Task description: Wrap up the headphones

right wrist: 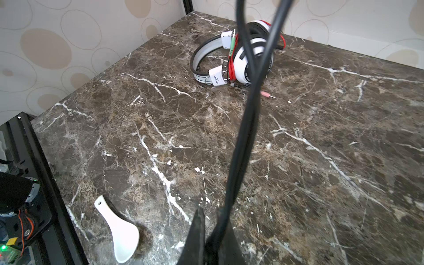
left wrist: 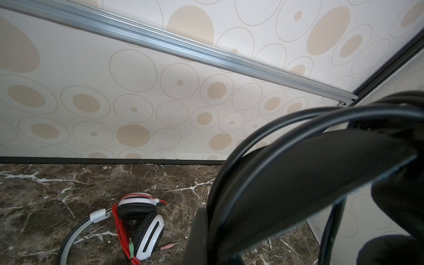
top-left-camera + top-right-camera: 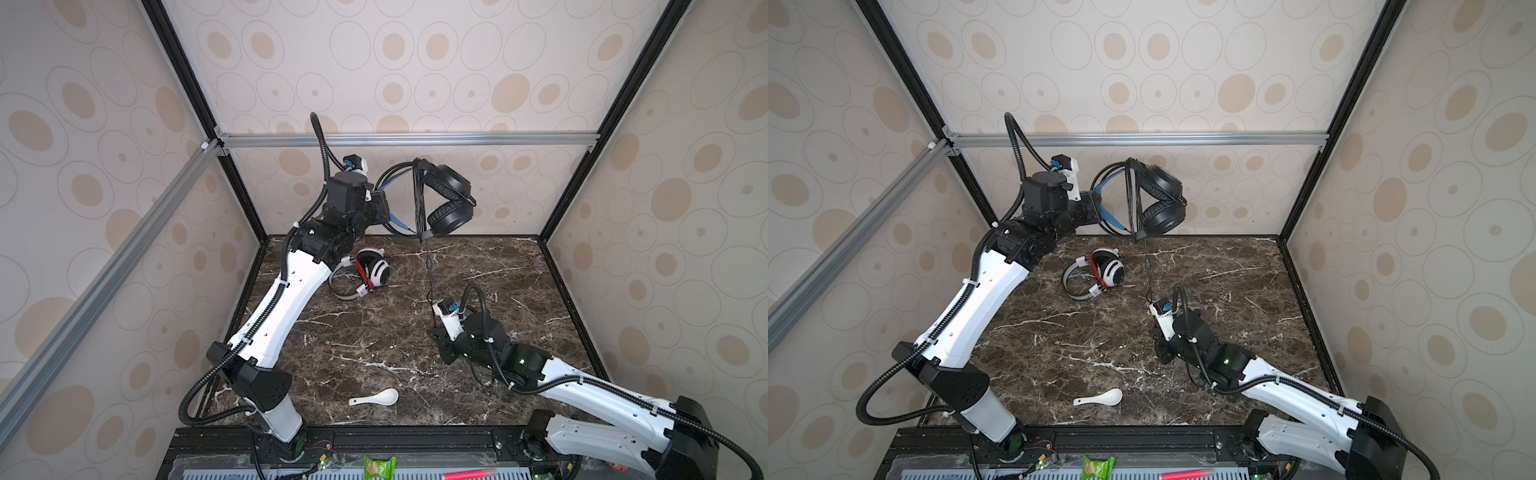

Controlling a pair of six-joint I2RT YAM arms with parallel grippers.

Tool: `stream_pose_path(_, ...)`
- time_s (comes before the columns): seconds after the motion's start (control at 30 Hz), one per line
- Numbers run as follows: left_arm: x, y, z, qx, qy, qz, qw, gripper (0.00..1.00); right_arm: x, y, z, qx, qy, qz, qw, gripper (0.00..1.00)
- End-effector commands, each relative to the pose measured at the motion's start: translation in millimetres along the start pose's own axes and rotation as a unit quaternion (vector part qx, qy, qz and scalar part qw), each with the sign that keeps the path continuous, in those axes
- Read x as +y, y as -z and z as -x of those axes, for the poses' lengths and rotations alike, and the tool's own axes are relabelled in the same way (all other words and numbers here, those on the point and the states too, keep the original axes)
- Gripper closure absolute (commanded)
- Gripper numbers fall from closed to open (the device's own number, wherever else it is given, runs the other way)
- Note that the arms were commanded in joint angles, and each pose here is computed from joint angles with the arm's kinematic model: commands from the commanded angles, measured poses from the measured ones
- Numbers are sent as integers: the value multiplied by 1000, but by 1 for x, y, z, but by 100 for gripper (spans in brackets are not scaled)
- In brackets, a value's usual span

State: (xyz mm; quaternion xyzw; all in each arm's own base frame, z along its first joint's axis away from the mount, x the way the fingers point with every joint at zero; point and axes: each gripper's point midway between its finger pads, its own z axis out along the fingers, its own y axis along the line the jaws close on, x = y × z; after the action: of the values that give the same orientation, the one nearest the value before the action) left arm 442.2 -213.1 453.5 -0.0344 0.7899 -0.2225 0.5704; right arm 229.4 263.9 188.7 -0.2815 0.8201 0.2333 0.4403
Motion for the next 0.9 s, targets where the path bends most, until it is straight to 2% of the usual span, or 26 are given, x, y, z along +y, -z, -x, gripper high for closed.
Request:
stream_pose_path(0.0, -23, 35, 81, -147, 91, -47, 984, 100, 15, -4, -12, 42, 35, 22, 998, 100)
stream_pose_path(0.17, -5, 23, 69, -153, 80, 1, 985, 100, 38, -5, -7, 46, 65, 41, 996, 100)
stream_pose_path(0.43, 7, 0, 54, -146, 48, 37, 987, 100, 72, 3, 2, 51, 117, 67, 990, 100)
stream_pose_path(0.67, 39, -19, 16, -117, -62, 119, 984, 100, 91, 41, 57, 9, 162, 80, 984, 100)
stream_pose_path(0.87, 54, -27, -28, -77, -139, 144, 977, 100, 93, 78, 123, -30, 226, 62, 972, 100)
